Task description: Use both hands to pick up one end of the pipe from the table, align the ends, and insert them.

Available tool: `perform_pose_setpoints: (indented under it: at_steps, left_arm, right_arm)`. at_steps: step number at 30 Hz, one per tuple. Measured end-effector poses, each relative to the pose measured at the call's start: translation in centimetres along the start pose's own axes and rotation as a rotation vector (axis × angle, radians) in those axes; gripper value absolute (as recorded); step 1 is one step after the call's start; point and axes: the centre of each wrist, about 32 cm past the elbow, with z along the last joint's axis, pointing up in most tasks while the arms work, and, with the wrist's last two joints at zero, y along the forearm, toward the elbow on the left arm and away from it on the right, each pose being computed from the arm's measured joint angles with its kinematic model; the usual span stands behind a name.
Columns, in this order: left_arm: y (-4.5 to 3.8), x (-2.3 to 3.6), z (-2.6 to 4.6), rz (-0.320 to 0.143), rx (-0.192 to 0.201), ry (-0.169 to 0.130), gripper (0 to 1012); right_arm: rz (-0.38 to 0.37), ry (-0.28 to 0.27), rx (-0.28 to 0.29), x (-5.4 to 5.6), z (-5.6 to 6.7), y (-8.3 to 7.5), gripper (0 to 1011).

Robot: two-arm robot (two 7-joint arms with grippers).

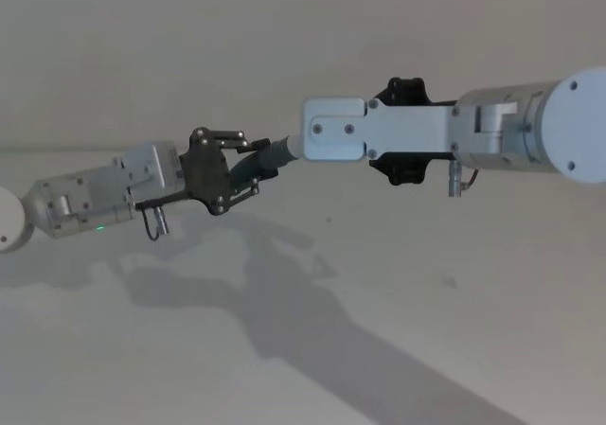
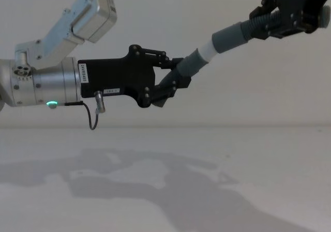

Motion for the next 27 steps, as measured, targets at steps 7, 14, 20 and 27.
perform_pose_setpoints:
  at_steps: [7,14,20,27]
  left_arm:
    - [0.02,0.01,0.0,0.0,0.0,0.0,327]
    - [0.04,0.01,-0.01,0.0,0.001,0.0,325]
    - [0.04,0.01,-0.01,0.0,0.001,0.0,325]
    - [0.04,0.01,-0.01,0.0,0.001,0.0,327]
  right_arm:
    - [0.004,-0.003,-0.005,0.25,0.21,-0.08,223]
    - [0.022,0.0,-0.012,0.33,0.38,-0.03,223]
    - [0.032,0.002,-0.016,0.34,0.45,0.01,223]
    - [0.039,0.003,-0.018,0.37,0.49,0.02,223]
